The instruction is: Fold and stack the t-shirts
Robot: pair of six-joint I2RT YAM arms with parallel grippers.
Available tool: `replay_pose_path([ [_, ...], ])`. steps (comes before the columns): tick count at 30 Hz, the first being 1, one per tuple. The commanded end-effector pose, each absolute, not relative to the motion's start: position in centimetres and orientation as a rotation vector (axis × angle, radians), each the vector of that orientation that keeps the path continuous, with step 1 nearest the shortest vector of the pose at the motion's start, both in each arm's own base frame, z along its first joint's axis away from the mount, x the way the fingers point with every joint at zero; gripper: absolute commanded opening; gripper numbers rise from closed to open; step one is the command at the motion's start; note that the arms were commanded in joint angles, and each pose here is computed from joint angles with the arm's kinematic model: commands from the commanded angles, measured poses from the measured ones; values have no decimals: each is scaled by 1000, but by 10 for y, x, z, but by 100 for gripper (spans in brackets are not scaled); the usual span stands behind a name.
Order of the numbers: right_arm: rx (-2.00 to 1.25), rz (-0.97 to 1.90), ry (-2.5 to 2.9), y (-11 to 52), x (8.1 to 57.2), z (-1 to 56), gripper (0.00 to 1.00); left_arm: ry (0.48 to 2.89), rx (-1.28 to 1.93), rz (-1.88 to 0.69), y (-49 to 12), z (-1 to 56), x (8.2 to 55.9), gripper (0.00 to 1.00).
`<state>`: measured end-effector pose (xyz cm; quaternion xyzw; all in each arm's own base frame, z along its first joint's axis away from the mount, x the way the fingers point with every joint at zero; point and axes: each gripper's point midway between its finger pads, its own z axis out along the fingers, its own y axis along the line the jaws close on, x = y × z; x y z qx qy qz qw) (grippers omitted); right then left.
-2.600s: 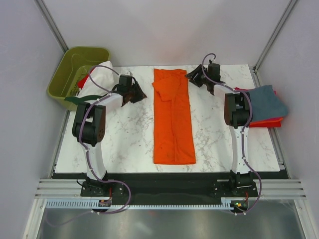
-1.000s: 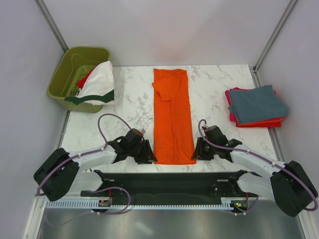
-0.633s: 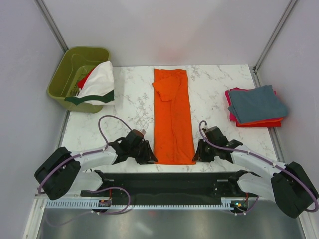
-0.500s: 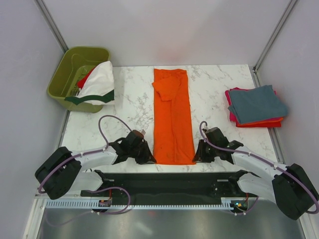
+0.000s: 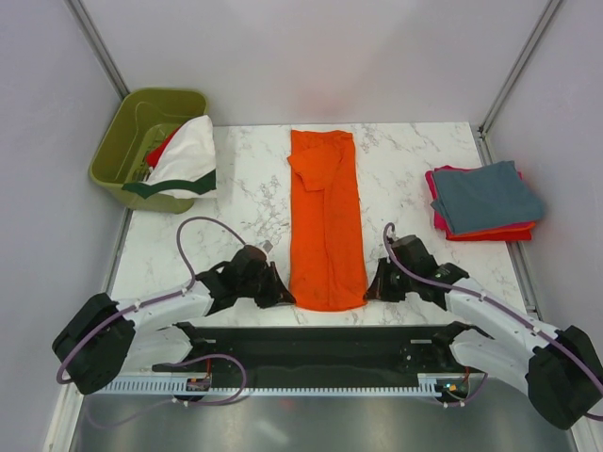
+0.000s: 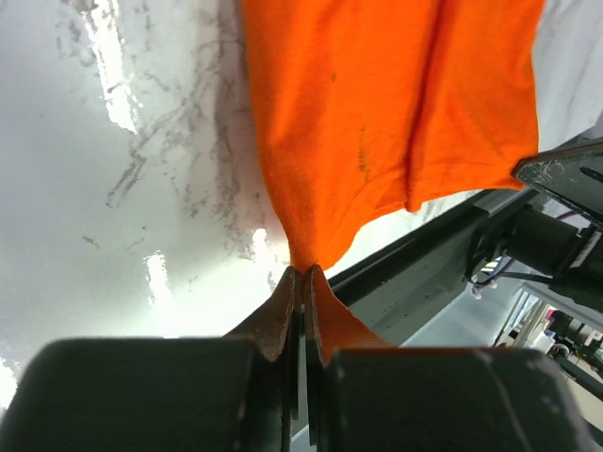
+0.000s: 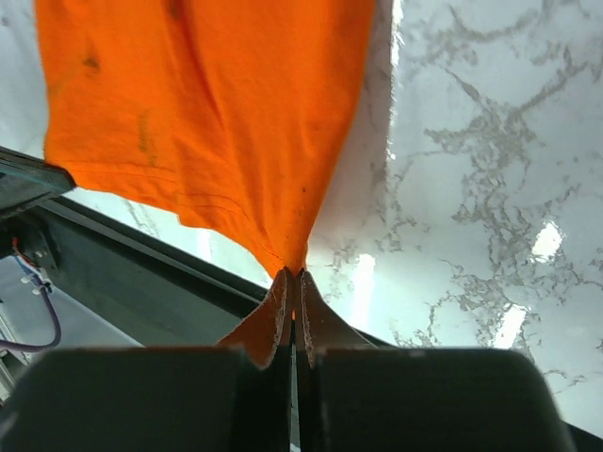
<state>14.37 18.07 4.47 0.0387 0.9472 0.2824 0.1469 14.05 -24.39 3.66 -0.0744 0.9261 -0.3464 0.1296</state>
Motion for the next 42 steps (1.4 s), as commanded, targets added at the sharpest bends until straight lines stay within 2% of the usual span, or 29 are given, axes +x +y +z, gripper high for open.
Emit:
replay_pose_path([
  [1,103,837,2656,189,160,75,0,2627,-234,-1104,-256,64,147,2],
  [7,120,764,2576,190,200,100,0,2531,-227,-1105,-265,100,177,2],
  [14,164,707,2485,182,281,136,0,2429,-309,-1036,-259,129,250,2],
  [25,246,650,2473,174,391,135,0,2431,-479,-962,-247,111,352,2],
  [31,285,647,2483,176,429,123,0,2398,-492,-981,-256,118,399,2],
  [42,341,650,2494,172,469,104,0,2407,-547,-1003,-258,106,439,2],
])
